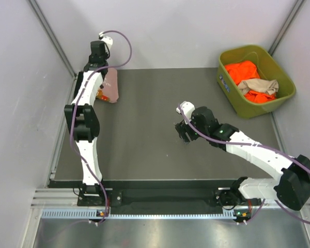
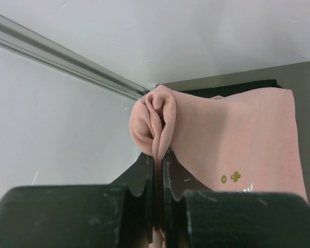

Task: Fold and stack the t-shirts
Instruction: Neatly place the folded tshirt to the corner

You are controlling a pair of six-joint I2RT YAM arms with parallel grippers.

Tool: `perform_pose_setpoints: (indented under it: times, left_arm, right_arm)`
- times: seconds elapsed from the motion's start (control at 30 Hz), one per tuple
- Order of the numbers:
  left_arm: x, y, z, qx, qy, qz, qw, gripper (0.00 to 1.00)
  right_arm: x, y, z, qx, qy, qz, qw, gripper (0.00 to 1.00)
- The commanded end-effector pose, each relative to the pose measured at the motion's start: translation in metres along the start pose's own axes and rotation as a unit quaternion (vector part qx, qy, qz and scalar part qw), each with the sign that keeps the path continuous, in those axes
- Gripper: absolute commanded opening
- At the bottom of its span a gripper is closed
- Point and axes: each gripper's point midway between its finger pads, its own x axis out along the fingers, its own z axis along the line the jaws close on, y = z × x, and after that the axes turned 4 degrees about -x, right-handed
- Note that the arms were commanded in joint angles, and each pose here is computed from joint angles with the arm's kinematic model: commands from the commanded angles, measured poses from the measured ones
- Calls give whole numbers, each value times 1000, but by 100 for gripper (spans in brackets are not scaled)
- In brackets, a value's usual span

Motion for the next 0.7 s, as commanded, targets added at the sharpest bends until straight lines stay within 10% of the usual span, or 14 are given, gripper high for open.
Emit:
perform_pose_setpoints:
  times: [0.0,0.67]
  left_arm:
    - [1,-38,32,-33,-24,-63,997,0]
    - [28,-32,48,-79,4,-84,993,0]
  right_arm:
    - [-4,-25,-8,6,5,-30,1000,74]
    - [6,-29,-5,11,-6,-22,1000,73]
